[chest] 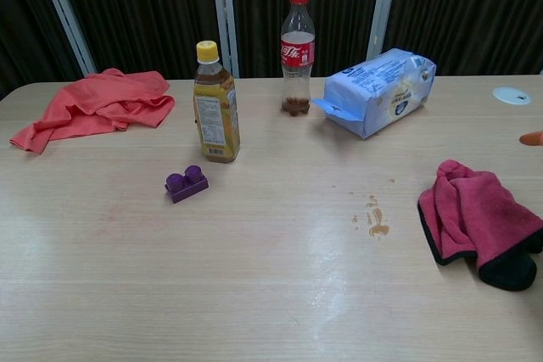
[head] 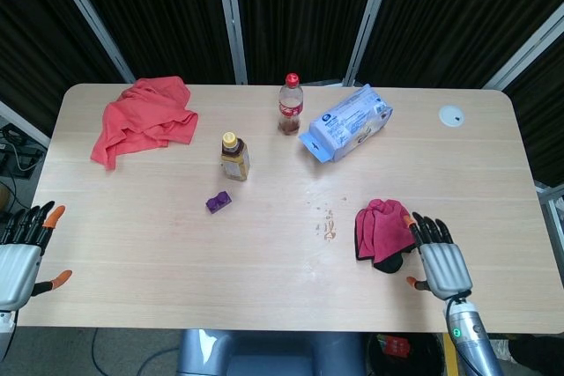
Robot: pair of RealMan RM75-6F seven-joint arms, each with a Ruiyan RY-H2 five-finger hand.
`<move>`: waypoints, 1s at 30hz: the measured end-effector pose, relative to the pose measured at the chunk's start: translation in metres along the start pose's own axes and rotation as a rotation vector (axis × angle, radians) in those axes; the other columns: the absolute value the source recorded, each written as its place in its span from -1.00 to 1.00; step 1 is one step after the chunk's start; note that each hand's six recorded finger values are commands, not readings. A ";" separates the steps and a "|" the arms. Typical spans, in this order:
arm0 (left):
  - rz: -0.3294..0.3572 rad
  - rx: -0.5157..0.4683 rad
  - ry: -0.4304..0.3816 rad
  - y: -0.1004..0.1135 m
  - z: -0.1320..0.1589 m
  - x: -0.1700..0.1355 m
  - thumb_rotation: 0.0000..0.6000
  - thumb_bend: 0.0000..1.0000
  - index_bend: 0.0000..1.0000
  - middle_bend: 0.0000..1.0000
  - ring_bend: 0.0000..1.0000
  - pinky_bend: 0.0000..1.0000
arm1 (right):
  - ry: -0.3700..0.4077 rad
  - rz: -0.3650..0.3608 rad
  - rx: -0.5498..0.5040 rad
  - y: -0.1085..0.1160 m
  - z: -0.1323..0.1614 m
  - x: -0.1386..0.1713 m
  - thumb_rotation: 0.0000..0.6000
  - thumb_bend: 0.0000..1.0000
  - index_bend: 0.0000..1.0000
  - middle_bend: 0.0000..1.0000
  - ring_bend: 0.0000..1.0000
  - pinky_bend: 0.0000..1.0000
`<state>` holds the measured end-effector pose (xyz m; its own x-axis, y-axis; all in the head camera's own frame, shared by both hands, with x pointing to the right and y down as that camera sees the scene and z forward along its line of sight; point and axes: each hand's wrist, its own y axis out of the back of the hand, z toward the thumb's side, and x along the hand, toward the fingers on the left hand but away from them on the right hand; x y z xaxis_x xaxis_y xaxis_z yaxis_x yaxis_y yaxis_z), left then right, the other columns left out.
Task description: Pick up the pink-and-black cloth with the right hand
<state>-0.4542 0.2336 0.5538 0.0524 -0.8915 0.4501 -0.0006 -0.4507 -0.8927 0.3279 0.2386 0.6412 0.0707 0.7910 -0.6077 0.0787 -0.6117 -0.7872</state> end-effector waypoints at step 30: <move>-0.040 -0.047 0.027 -0.010 -0.001 0.011 1.00 -1.00 -1.00 -1.00 -1.00 -1.00 | -0.065 0.117 0.026 -0.065 0.031 -0.077 1.00 -1.00 -1.00 -1.00 -1.00 -0.90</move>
<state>-0.4542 0.2283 0.5677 0.0262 -0.8734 0.4864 -0.0464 -0.4871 -0.8721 0.2865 0.2180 0.7360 0.0134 0.7135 -0.7005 0.0475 -0.7002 -0.7124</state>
